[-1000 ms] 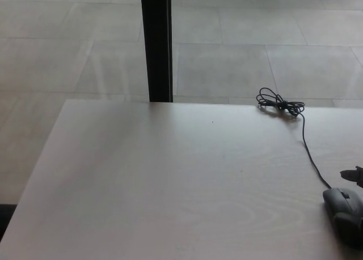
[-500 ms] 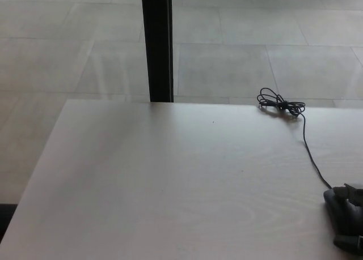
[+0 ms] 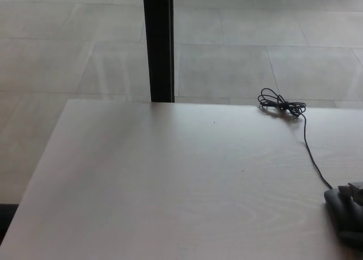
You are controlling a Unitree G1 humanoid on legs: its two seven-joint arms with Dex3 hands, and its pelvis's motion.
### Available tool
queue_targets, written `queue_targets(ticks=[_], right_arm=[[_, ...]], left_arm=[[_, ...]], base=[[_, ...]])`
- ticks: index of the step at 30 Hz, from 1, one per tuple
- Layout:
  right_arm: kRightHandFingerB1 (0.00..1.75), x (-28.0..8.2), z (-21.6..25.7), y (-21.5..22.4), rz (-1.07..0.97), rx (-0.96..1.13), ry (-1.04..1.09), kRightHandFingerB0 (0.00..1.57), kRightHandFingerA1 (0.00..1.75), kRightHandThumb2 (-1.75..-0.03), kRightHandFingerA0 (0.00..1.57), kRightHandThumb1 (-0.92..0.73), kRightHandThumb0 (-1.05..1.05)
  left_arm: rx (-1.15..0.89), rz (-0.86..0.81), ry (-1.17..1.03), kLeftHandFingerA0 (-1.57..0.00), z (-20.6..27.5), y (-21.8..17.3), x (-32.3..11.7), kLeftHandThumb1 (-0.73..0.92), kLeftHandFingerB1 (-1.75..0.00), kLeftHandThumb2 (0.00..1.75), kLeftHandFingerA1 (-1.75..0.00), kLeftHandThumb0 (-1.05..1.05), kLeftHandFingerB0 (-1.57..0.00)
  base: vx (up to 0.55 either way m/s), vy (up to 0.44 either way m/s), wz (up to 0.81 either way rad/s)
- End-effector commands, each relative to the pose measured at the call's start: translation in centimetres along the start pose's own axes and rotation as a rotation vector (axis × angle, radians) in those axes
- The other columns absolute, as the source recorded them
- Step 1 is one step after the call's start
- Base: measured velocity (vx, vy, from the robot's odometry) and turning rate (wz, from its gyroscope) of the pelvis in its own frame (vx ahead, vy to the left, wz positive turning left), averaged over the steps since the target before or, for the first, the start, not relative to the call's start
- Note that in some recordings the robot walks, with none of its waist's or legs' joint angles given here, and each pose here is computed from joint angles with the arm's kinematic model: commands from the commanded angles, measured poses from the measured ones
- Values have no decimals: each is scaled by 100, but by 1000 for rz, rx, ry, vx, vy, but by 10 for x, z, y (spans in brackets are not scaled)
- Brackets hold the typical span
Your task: The robot uses its right fingers to click on the left button of the black mouse placed on the table.
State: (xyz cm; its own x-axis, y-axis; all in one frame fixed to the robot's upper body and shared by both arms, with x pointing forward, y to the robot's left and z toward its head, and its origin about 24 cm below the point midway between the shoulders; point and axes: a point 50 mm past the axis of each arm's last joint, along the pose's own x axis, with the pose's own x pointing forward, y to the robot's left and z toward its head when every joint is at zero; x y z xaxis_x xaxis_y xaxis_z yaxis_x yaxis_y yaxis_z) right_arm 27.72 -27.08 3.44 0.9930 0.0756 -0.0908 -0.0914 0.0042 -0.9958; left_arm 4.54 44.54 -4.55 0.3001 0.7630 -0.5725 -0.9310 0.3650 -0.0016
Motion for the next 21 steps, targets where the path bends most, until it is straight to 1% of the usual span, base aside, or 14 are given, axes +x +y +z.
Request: queue_targets(ticks=[1, 4, 5, 6, 7, 10, 11, 12, 15, 16, 17, 18, 19, 21], right_arm=[[34, -3, 5, 10, 52, -46, -39, 37, 56, -66, 23, -84, -85], [34, -4, 9, 16, 88, -102, -67, 35, 55, -66, 20, -86, -87], [46, -6, 10, 20, 121, -112, -80, 25, 56, -108, 14, -69, -86], [40, -8, 12, 24, 132, -110, -90, 31, 58, -81, 16, -72, -92], [36, -12, 14, 31, 157, -132, -127, 35, 61, -67, 19, -86, -86], [35, -15, 16, 36, 167, -136, -140, 36, 55, -67, 20, -84, -86], [48, -16, 18, 37, 175, -140, -146, 30, 57, -102, 19, -64, -83], [35, -17, 18, 39, 172, -151, -152, 35, 53, -65, 20, -82, -82], [34, -17, 18, 39, 178, -167, -150, 34, 51, -66, 18, -84, -83], [34, -16, 18, 38, 178, -180, -156, 33, 54, -66, 18, -85, -83], [35, -16, 17, 38, 176, -180, -157, 33, 54, -66, 19, -85, -83], [35, -17, 17, 38, 172, -178, -154, 33, 56, -67, 18, -84, -83], [35, -17, 15, 38, 174, -187, -150, 35, 55, -66, 19, -85, -84], [35, -17, 15, 38, 175, -192, -148, 35, 55, -66, 19, -85, -84]], left_arm=[[1, 2, -39, -66, 14, 2, 1, 92, -46, 79, -63, -90, -46], [-4, -1, -36, -63, 13, 2, 1, 92, -47, 74, -61, -93, -50], [-4, -1, -41, -65, 13, 2, 1, 92, -47, 77, -62, -89, -47], [-16, 0, -39, -67, 14, 1, 1, 92, -45, 76, -62, -89, -48], [-5, -6, -45, -67, 14, 1, 1, 92, -46, 77, -62, -88, -46], [-8, 1, -42, -68, 14, 2, 1, 92, -46, 77, -62, -87, -47], [-6, 4, -42, -69, 14, 2, 1, 92, -46, 77, -63, -87, -47], [-10, 2, -41, -68, 14, 2, 1, 92, -47, 77, -64, -87, -47], [17, -9, -47, -66, 14, 1, 1, 92, -48, 79, -65, -88, -46], [12, -14, -48, -63, 14, 0, 1, 92, -48, 74, -63, -91, -49], [4, -7, -48, -68, 14, -1, 1, 92, -48, 77, -65, -89, -48], [4, -3, -42, -68, 14, -1, 2, 92, -44, 78, -61, -88, -49], [0, -1, -39, -74, 14, -1, 2, 92, -45, 77, -64, -88, -47], [-2, -1, -39, -74, 14, -1, 2, 92, -45, 77, -64, -88, -47]], base=[[0, 0, 0], [0, 0, 0], [0, 0, 0], [0, 0, 0], [0, 0, 0], [0, 0, 0], [0, 0, 0], [0, 0, 0], [0, 0, 0], [0, 0, 0], [0, 0, 0], [0, 0, 0], [0, 0, 0], [0, 0, 0]])
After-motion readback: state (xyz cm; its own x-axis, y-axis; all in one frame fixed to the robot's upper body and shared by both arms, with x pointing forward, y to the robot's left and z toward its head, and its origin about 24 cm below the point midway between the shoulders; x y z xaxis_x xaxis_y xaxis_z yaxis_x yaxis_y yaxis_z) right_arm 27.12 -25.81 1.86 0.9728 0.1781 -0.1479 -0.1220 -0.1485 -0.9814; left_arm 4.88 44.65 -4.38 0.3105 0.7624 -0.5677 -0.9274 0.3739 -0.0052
